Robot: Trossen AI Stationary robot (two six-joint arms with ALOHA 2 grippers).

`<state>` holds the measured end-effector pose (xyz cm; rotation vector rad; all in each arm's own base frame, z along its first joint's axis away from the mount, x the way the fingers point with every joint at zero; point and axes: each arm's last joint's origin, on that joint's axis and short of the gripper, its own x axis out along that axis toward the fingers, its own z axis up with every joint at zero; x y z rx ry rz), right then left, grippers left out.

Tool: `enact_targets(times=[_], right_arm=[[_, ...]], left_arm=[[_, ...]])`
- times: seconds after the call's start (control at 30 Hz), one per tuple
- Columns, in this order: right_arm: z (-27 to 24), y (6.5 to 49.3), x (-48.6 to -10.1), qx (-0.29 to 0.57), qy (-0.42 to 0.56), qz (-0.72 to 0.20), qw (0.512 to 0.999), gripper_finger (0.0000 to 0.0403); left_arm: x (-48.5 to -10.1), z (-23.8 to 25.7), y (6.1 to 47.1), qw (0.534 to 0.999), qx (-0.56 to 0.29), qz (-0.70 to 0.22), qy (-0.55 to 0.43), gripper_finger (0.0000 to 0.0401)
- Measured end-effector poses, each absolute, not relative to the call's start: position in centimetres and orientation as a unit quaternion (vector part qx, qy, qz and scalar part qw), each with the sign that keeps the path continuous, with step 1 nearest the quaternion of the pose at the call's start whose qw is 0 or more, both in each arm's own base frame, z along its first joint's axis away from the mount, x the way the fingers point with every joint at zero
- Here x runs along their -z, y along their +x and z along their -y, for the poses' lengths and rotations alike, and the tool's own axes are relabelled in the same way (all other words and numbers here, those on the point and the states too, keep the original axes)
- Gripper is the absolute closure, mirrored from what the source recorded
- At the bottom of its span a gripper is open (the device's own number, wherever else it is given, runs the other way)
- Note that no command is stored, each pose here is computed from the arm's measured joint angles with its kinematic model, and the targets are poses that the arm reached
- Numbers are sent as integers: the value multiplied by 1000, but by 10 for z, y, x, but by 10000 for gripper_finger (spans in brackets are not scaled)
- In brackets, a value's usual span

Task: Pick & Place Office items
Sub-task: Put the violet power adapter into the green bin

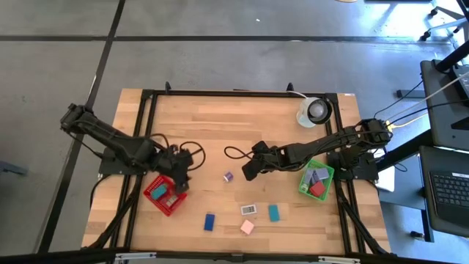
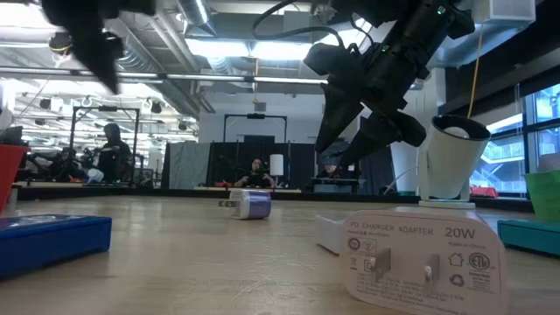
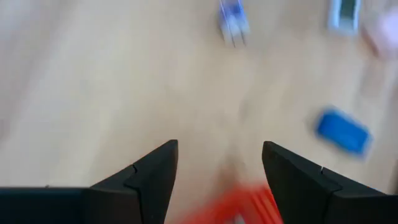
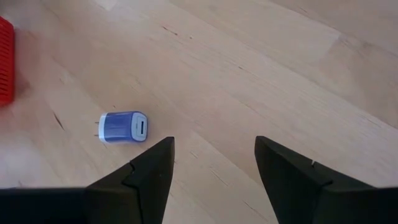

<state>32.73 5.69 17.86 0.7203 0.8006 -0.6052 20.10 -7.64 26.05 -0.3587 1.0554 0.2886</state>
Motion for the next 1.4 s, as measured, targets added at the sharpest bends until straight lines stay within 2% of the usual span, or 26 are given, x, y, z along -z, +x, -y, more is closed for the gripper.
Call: enact_targets(times=[0.13,0.23,0.33,0.57,0.83,1.13,1.4], right_arm=[[-57,327,-179,289,353,-371,809,176],[-58,328,-179,282,371,-372,803,176],[-59,331,-181,255,351,-374,820,176],[-63,339,-188,132,150,-375,905,176],[-61,353,-197,-24,-10,-328,944,176],[-54,370,-168,-128,-3,-326,936,176],[-51,381,-140,-137,-40,-325,935,176]], left_arm=[[-263,70,210,864,-165,-451,-149,170],[-262,66,216,864,-174,-445,-156,163],[-262,63,217,862,-172,-448,-166,153],[-265,58,216,860,-176,-442,-186,147],[-265,60,217,829,-217,-417,-301,149],[-265,71,214,808,-223,-413,-355,149],[-266,75,212,807,-224,-410,-361,149]])
